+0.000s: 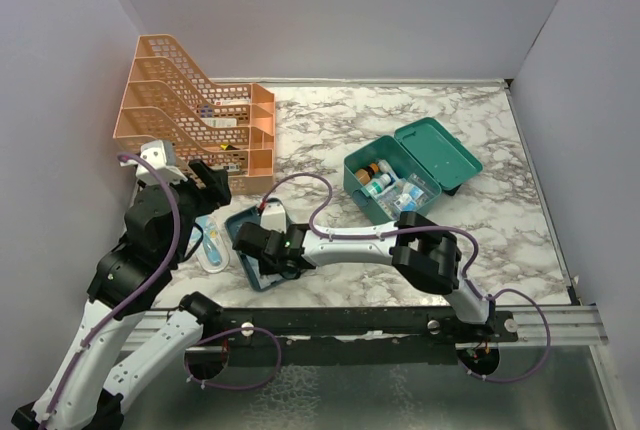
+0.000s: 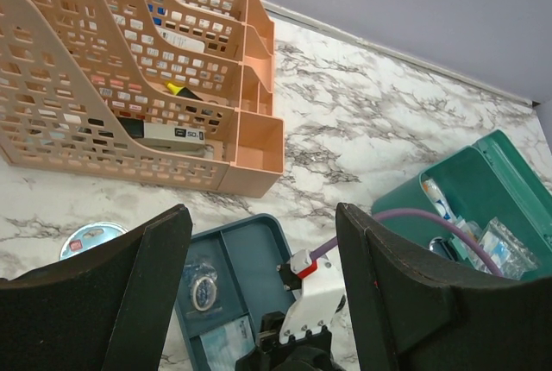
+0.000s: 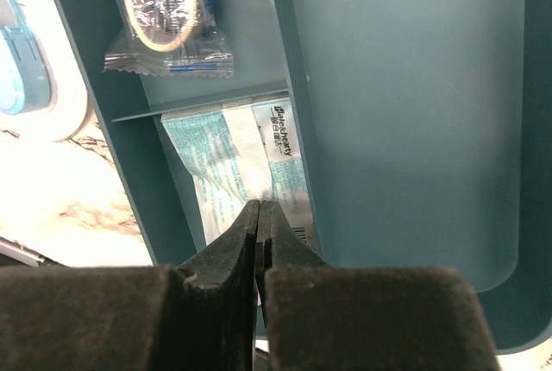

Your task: Organize the medicine kit

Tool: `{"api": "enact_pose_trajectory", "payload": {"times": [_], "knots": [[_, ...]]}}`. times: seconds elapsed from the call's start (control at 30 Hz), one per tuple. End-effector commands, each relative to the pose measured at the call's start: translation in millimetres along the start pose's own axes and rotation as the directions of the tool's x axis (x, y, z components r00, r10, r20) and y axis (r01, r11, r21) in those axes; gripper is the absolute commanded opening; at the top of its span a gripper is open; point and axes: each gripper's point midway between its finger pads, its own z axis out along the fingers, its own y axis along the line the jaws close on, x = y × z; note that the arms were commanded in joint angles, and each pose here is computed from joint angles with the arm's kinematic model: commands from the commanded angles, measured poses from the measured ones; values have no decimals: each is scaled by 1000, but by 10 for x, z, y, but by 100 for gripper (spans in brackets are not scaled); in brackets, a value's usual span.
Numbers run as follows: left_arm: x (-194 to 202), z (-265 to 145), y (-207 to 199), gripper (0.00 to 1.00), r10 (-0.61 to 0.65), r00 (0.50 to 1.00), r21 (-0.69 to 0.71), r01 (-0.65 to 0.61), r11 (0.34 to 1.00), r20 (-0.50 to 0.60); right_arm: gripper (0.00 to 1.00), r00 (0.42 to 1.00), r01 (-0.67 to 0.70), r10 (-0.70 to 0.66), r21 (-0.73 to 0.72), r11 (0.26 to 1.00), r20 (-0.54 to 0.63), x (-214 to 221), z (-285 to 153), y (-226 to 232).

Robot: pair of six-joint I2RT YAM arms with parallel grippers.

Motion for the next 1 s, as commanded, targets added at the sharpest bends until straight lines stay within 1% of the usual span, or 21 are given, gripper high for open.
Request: {"api": "enact_pose_trajectory", "payload": {"times": [0.0,0.1,0.17,0.2,0.27,0.3,0.37,0.53,0.63,0.83,0.97], "knots": [[29,35,25,71,1,1000,-17,-1,1000,-4,1,997,79,-79,-32,996,8,-44,14,117],[35,36,22,71,3,1000,-15,-3,1000,-6,1,995,95,-96,-127,987,2,-50,-21,314],[36,37,26,71,2,1000,-17,-2,1000,-6,2,995,96,-97,-156,983,1,-47,-46,371],[45,41,27,71,3,1000,-18,-4,1000,-8,6,995,95,-96,-160,983,3,-61,-57,378],[49,42,21,71,1,1000,-16,-1,1000,-9,19,995,96,-95,-135,986,8,-93,-84,344],[47,44,19,71,0,1000,-15,0,1000,-9,23,995,105,-104,-128,986,11,-118,-116,340],[53,47,22,71,5,1000,-17,-5,1000,-11,27,994,112,-110,-123,986,26,-185,-195,340],[43,61,9,71,12,1000,-17,-13,1000,-14,27,992,114,-105,-148,982,70,-335,-380,384],[40,68,2,71,13,1000,-16,-13,1000,-14,25,990,132,-121,-165,977,76,-339,-384,411],[57,74,4,71,11,1000,-16,-11,1000,-16,17,985,169,-172,-180,969,2,-154,-225,453],[71,72,10,71,10,1000,-16,-10,1000,-17,16,980,181,-194,-206,962,-43,-13,-139,473]]}}
